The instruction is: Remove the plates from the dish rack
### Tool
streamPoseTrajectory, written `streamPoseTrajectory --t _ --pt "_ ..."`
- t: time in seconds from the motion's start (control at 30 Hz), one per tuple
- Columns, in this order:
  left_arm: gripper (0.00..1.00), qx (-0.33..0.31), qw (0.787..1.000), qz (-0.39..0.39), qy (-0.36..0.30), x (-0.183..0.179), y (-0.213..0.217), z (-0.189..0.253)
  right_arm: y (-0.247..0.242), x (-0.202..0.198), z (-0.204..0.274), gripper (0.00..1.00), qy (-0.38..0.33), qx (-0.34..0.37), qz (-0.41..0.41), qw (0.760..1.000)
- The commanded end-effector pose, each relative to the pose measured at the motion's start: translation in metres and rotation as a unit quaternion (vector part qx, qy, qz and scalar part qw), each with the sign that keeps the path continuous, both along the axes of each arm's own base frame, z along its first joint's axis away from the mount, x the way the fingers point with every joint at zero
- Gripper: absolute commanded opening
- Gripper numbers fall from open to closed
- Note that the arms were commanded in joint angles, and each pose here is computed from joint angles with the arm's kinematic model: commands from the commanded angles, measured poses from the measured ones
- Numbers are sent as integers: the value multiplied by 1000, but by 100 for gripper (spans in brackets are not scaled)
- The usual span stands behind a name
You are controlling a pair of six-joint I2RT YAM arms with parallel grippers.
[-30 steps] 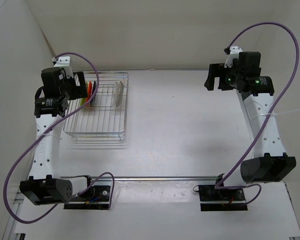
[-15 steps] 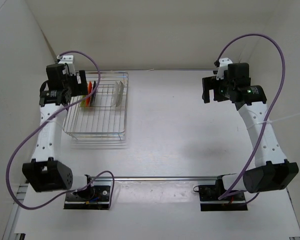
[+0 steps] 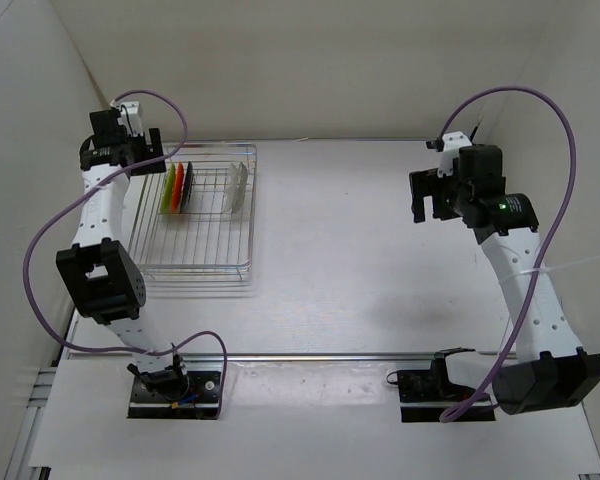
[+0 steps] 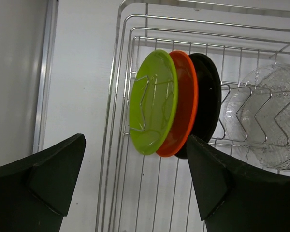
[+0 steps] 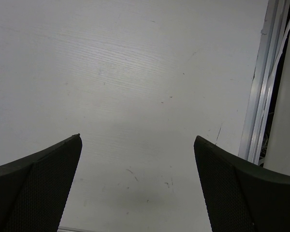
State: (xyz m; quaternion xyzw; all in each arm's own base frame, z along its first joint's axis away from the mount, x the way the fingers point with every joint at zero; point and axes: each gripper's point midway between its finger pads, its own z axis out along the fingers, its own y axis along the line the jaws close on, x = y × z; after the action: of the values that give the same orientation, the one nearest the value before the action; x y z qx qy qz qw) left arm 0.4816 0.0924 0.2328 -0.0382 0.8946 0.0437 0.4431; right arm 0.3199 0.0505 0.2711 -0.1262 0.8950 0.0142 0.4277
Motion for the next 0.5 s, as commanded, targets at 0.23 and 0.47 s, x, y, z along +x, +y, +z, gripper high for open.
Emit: streamPoseTrajectory --t 0.23,0.47 --pt "95 -49 998 -49 12 25 -19 -13 -9 0 4 100 -23 -22 -13 999" --pt "90 -52 997 -44 37 27 -17 -33 -10 -3 9 100 -32 -20 -13 999"
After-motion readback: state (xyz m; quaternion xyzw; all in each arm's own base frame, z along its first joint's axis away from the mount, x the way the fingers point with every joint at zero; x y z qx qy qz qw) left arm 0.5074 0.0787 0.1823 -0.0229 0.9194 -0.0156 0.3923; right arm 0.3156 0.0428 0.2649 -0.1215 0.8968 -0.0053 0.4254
